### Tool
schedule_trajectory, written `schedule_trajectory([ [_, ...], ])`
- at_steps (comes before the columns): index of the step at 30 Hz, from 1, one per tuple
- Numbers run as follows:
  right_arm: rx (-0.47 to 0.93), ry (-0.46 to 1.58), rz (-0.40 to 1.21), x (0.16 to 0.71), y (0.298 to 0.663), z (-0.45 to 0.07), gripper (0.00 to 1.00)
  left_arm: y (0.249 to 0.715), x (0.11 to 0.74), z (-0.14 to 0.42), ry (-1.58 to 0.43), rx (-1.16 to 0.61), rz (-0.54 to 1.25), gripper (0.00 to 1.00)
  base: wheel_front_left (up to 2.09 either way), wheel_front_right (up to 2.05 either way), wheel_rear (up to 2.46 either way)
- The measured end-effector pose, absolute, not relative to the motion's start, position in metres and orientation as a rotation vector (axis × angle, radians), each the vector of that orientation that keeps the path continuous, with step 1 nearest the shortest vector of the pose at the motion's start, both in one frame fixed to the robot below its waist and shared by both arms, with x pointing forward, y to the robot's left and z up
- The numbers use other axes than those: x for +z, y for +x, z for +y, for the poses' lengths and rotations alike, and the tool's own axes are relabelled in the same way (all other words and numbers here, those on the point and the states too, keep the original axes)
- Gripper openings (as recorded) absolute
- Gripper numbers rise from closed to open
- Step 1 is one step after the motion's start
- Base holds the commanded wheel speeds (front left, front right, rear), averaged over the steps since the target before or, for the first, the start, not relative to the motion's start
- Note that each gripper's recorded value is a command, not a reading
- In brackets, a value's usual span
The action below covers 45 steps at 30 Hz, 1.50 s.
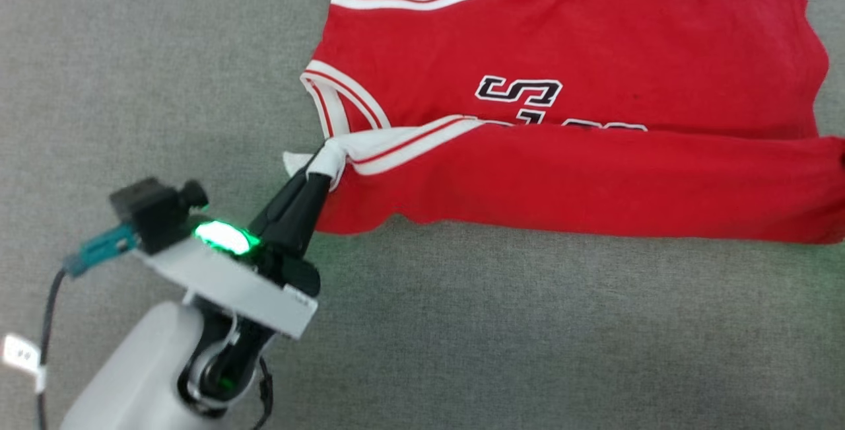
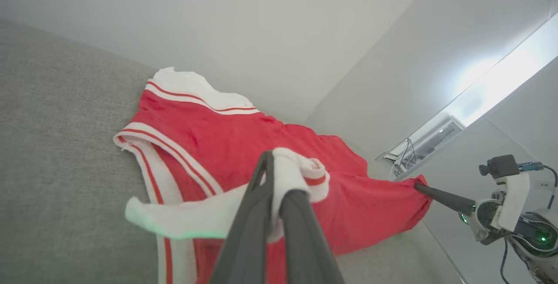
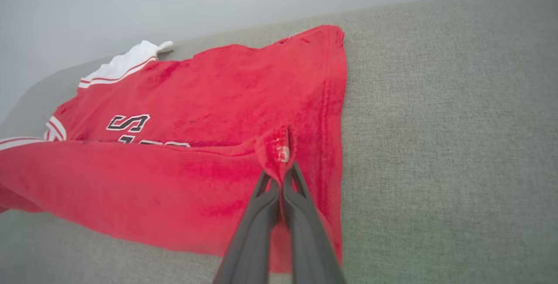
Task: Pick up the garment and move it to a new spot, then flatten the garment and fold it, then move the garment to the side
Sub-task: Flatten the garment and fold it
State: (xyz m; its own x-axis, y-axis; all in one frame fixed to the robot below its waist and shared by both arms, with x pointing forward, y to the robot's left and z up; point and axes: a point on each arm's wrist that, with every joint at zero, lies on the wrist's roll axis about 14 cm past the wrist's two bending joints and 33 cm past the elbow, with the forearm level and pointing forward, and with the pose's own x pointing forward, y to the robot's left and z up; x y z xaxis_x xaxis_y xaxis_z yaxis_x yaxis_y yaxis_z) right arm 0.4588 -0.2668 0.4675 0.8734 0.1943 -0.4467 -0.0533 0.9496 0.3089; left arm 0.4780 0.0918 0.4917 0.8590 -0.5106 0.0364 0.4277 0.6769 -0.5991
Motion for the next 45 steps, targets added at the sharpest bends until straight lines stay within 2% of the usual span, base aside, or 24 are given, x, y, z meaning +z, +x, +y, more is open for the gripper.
schedule_trajectory([
  [6,0.098,0.31,0.569,0.43,0.473,-0.271,0.0,0.496,0.444,0.09,-0.611,-0.479,0.241,0.0,0.0,0.0,0.0],
  [11,0.075,0.324,0.624,0.4,0.471,-0.273,0.0,0.498,0.414,0.091,-0.549,-0.478,0.3,0.0,0.0,0.0,0.0],
  [18,0.075,0.315,0.63,0.387,0.473,-0.272,0.0,0.502,0.394,0.086,-0.471,-0.501,0.334,0.0,0.0,0.0,0.0],
  [19,0.078,0.316,0.629,0.386,0.474,-0.271,0.0,0.502,0.393,0.086,-0.466,-0.502,0.338,0.08,0.0,0.0,0.0],
  [20,0.08,0.317,0.626,0.387,0.474,-0.27,0.0,0.503,0.393,0.086,-0.457,-0.506,0.338,0.21,0.0,0.0,0.0],
  [21,0.084,0.315,0.619,0.388,0.474,-0.269,0.0,0.503,0.393,0.086,-0.447,-0.509,0.34,0.49,0.0,0.0,0.0],
  [22,0.088,0.311,0.611,0.389,0.475,-0.268,0.07,0.503,0.393,0.086,-0.436,-0.512,0.341,1.0,0.0,0.0,0.0],
  [24,0.094,0.308,0.593,0.393,0.474,-0.266,0.54,0.504,0.397,0.088,-0.417,-0.517,0.335,1.0,0.0,0.0,0.0],
  [25,0.096,0.307,0.583,0.395,0.474,-0.265,1.0,0.505,0.399,0.093,-0.398,-0.514,0.333,1.0,0.0,0.0,0.0],
  [31,0.105,0.313,0.489,0.423,0.471,-0.264,1.0,0.501,0.413,0.13,-0.259,-0.491,0.358,1.0,0.0,0.0,0.0],
  [39,0.111,0.324,0.371,0.468,0.464,-0.267,1.0,0.497,0.473,0.136,-0.058,-0.554,0.447,1.0,0.0,0.0,0.0],
  [45,0.119,0.324,0.325,0.488,0.459,-0.266,1.0,0.462,0.473,0.119,-0.058,-0.594,0.737,1.0,0.0,0.0,0.0],
])
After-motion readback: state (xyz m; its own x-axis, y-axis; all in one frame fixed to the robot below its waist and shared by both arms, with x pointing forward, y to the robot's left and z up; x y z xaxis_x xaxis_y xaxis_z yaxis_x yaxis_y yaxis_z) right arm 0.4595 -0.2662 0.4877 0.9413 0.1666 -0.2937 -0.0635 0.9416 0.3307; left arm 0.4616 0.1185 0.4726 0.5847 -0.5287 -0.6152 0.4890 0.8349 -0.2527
